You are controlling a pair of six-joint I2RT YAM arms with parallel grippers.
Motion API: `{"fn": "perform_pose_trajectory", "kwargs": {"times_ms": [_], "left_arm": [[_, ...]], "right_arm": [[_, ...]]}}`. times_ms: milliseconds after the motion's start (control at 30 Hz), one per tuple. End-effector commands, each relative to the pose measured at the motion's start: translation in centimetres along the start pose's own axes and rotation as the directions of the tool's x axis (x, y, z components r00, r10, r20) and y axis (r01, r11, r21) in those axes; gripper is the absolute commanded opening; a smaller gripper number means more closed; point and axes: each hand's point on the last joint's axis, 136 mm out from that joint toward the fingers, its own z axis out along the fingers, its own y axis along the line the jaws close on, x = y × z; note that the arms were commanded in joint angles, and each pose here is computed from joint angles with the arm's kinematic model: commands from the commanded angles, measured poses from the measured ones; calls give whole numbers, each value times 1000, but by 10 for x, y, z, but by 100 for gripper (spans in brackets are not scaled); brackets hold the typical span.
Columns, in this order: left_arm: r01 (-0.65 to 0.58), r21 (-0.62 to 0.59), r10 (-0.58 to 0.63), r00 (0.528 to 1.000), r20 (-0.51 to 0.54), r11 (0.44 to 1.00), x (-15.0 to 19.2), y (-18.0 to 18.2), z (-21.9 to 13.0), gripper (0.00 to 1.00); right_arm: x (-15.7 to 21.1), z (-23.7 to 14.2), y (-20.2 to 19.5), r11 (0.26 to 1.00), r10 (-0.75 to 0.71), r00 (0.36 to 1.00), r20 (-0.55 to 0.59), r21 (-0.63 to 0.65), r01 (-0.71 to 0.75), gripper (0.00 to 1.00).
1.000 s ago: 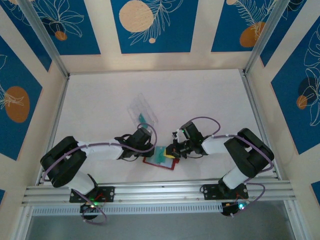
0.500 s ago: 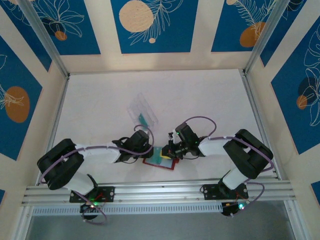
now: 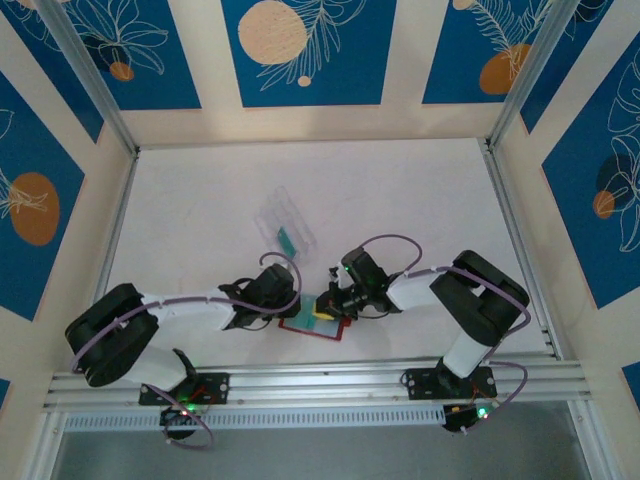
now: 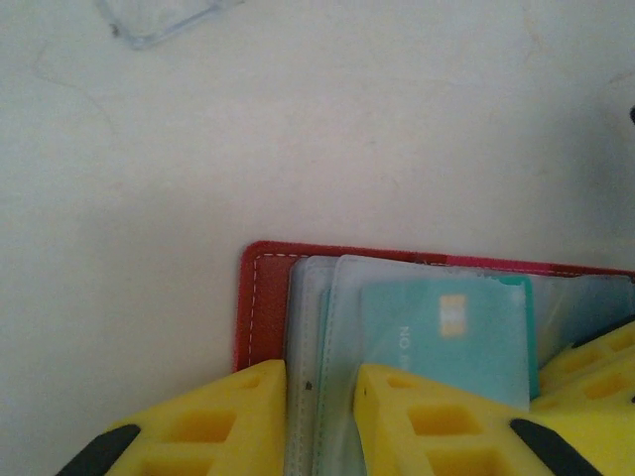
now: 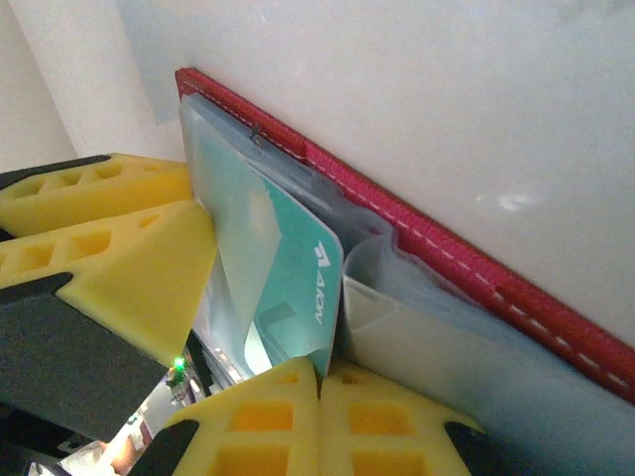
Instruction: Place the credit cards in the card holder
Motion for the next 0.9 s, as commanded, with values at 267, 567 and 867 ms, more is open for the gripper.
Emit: {"fn": "perform_pose_trajectory", "kwargs": {"times_ms": [267, 567, 867], "left_arm": [[-16, -158, -18, 978, -210, 987, 60, 50, -12, 27], [-26, -134, -3, 977, -213, 991, 57, 49, -20, 27], [-29, -91, 10, 978, -210, 995, 55, 42, -24, 25]], "right_arm": [[-6, 4, 5, 999, -36, 999, -17, 36, 37, 11], [-1, -3, 6, 996, -51, 998, -29, 70, 53, 21], [1, -1, 10, 994, -71, 996, -53, 82, 75, 17]]}}
